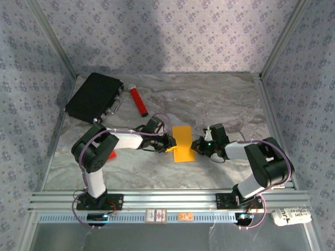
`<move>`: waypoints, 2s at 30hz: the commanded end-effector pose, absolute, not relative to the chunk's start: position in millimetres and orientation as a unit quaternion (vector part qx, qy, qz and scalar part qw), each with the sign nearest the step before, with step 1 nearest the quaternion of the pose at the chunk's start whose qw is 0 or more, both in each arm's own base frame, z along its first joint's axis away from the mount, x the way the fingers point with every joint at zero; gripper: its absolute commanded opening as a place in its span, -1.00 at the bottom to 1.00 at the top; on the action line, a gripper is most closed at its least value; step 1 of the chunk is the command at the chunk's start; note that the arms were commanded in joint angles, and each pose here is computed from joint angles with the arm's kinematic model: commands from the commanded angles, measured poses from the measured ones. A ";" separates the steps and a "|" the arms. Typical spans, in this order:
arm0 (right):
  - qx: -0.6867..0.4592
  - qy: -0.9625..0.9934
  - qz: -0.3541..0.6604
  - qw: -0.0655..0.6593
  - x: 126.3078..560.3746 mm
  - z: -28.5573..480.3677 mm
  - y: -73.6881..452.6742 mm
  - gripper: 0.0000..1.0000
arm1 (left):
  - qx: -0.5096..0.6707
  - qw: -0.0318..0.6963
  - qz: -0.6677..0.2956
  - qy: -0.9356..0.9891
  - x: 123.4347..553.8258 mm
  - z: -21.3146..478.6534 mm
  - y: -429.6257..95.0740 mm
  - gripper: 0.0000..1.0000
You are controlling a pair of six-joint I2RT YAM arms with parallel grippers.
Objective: Fold a paper plane with a square sheet of paper (pick it up from the middle)
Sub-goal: Third fold the triangle at the center of the table.
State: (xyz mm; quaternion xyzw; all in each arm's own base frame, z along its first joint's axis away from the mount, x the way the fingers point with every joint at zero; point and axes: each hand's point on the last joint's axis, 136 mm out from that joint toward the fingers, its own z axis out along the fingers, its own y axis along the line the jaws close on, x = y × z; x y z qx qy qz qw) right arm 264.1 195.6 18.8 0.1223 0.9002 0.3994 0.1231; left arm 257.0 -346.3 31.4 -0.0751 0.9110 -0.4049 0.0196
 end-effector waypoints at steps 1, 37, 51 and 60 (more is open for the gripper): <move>0.154 0.915 0.363 0.079 240.3 -4.6 181.0 -0.86 | -0.068 0.026 -0.434 0.898 259.5 39.3 -356.4 -0.58; 0.152 0.907 0.381 0.098 249.0 10.3 183.5 -0.82 | -0.086 0.015 -0.444 0.892 260.7 34.9 -355.9 -0.73; 0.066 0.899 0.381 0.205 259.3 69.1 186.9 -0.18 | -0.111 0.048 -0.443 0.889 261.4 47.7 -329.5 -1.00; -0.131 0.890 0.264 0.347 247.3 107.3 214.7 0.22 | -0.127 0.054 -0.446 0.884 254.9 51.7 -300.5 -1.00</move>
